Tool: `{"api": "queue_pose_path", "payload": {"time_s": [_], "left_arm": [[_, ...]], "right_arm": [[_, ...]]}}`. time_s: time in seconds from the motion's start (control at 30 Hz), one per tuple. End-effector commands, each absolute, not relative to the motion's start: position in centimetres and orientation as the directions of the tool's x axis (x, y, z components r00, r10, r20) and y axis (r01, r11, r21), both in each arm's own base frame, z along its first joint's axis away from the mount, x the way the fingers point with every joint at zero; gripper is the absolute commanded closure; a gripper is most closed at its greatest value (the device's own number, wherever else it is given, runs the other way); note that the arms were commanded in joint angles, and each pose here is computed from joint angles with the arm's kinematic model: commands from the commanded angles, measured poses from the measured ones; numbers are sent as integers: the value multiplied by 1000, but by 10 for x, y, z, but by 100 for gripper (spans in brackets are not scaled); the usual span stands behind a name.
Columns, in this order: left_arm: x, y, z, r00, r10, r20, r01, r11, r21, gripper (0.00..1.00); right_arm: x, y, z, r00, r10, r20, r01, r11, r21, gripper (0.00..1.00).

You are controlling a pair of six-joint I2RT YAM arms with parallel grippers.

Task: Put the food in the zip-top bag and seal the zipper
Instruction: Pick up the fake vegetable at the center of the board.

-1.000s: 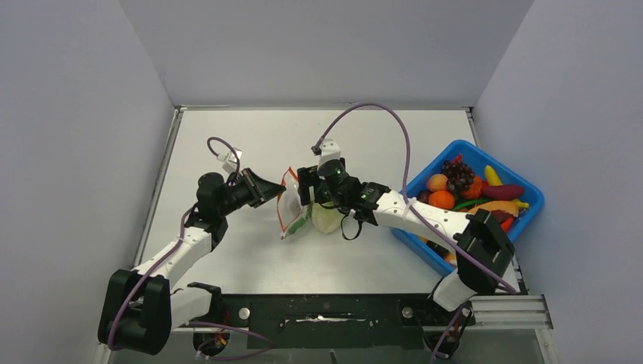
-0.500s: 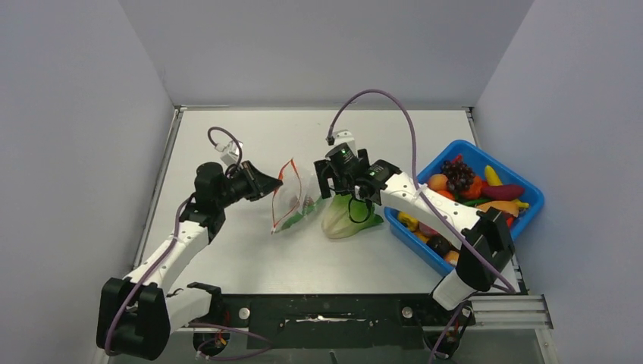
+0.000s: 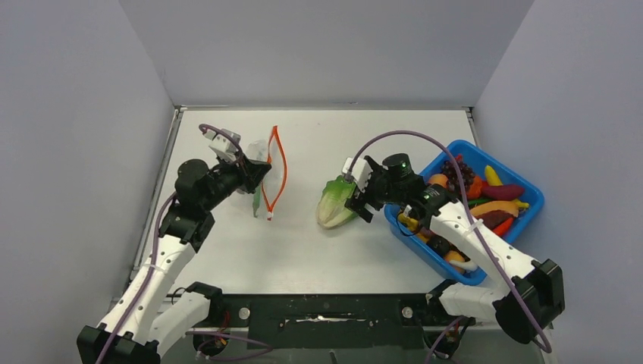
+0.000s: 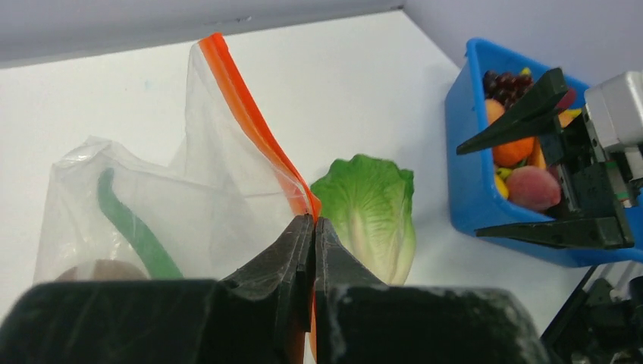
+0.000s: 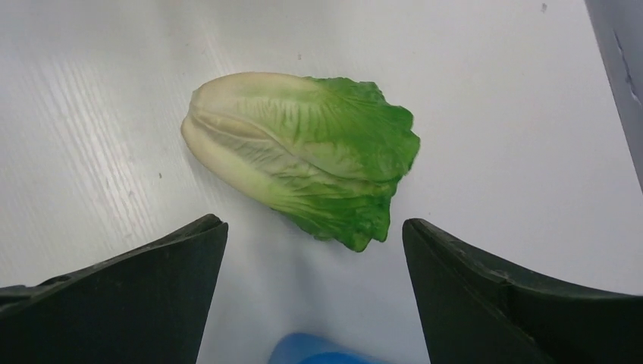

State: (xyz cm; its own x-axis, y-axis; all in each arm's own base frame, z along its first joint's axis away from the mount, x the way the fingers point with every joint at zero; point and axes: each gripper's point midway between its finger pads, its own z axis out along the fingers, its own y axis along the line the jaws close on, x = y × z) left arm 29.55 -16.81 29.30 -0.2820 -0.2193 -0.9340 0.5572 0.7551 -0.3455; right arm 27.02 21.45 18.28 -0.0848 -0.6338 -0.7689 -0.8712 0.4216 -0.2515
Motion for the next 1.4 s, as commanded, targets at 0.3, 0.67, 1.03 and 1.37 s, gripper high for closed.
{"api": "queue_pose_path", "payload": {"time_s": [0.3, 0.67, 1.03, 1.37], "left_arm": [[282, -196, 227, -296, -52, -954, 625, 744, -235, 100], [280, -212, 217, -347, -171, -922, 640, 676, -366, 100], [316, -194, 217, -225, -13, -974, 618, 771, -153, 100], [319, -201, 242, 59, 68, -996, 699, 709, 90, 100]], "right_arm": [[294, 238, 140, 341, -662, -668, -914, -65, -401, 11], [301, 253, 85, 303, -656, -691, -941, -90, -327, 17], [296, 257, 99, 28, -685, -728, -988, 94, -126, 91], [277, 270, 200, -138, -477, -868, -924, 378, -60, 100]]}}
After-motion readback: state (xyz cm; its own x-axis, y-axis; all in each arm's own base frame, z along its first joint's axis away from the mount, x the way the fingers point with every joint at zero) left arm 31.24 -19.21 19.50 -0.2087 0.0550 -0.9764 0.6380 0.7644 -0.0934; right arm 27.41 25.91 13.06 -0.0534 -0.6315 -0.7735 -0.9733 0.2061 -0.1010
